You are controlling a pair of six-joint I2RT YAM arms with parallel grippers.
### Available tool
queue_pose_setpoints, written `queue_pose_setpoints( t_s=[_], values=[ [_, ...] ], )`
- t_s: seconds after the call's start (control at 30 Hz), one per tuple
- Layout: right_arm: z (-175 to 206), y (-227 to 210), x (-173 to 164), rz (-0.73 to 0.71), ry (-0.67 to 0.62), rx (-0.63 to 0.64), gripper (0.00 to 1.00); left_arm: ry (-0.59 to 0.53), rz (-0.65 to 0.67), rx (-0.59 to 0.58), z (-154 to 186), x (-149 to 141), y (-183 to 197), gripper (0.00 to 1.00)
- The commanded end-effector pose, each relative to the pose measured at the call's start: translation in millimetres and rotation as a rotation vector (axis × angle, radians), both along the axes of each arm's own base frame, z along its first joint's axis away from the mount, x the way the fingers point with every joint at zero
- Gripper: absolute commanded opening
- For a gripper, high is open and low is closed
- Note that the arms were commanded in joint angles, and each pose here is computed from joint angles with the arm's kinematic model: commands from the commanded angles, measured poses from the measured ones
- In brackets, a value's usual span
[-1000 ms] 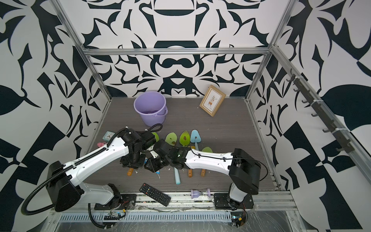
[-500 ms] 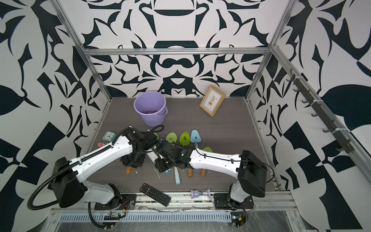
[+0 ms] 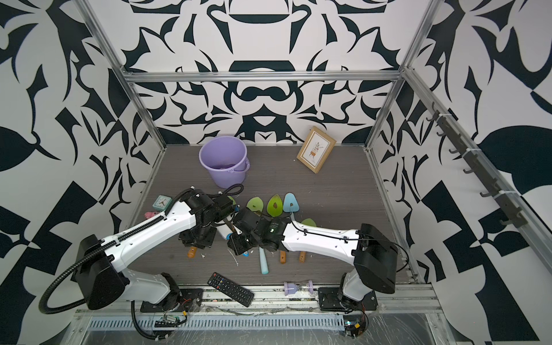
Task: Brush the soil off the hand trowel and place it into the bucket
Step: Brush off the soil from the hand trowel.
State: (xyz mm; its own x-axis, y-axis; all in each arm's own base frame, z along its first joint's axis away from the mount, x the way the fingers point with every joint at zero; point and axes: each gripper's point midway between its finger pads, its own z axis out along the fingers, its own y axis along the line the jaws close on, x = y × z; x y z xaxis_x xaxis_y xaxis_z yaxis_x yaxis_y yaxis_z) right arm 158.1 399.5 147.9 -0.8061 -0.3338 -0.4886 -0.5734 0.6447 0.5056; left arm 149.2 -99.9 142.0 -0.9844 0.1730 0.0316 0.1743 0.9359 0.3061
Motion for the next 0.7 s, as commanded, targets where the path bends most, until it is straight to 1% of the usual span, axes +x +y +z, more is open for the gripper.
queue_pose_setpoints(
  t_s=[0.0,0.03,0.1,0.17,0.2,0.27,0.33,0.4,0.47,0.53,0.6,0.67],
  values=[
    [19,-18,28,-0.105,-0.024,0.084,0.0,-0.027,0.019,-0.131,2,0,-15,0.0],
    [21,-25,35,-0.131,-0.021,0.098,0.0,-0.057,0.018,-0.167,2,4,-20,0.0],
    [30,-42,47,-0.178,-0.04,0.115,0.0,-0.122,-0.005,-0.305,6,8,-37,0.0],
    [39,-55,55,-0.206,-0.062,0.116,0.0,-0.176,-0.004,-0.4,8,13,-47,0.0],
    [44,-62,58,-0.219,-0.073,0.117,0.0,-0.192,0.007,-0.443,11,14,-51,0.0],
    [51,-70,64,-0.24,-0.089,0.132,0.0,-0.188,0.032,-0.538,16,13,-61,0.0],
    [58,-72,66,-0.238,-0.088,0.159,0.0,-0.198,0.037,-0.663,22,16,-76,0.0],
    [62,-69,65,-0.226,-0.087,0.178,0.0,-0.23,0.007,-0.848,35,18,-97,0.0],
    [64,-66,63,-0.214,-0.081,0.2,0.0,-0.259,-0.005,-0.999,50,21,-109,0.0],
    [72,-61,61,-0.199,-0.082,0.252,0.0,-0.282,-0.009,-1.096,61,22,-113,0.0],
    [81,-55,60,-0.181,-0.082,0.31,0.0,-0.302,-0.006,-1.223,70,25,-119,0.0],
    [91,-49,59,-0.163,-0.086,0.358,0.0,-0.279,0.007,-1.356,77,27,-124,0.0]
  ],
)
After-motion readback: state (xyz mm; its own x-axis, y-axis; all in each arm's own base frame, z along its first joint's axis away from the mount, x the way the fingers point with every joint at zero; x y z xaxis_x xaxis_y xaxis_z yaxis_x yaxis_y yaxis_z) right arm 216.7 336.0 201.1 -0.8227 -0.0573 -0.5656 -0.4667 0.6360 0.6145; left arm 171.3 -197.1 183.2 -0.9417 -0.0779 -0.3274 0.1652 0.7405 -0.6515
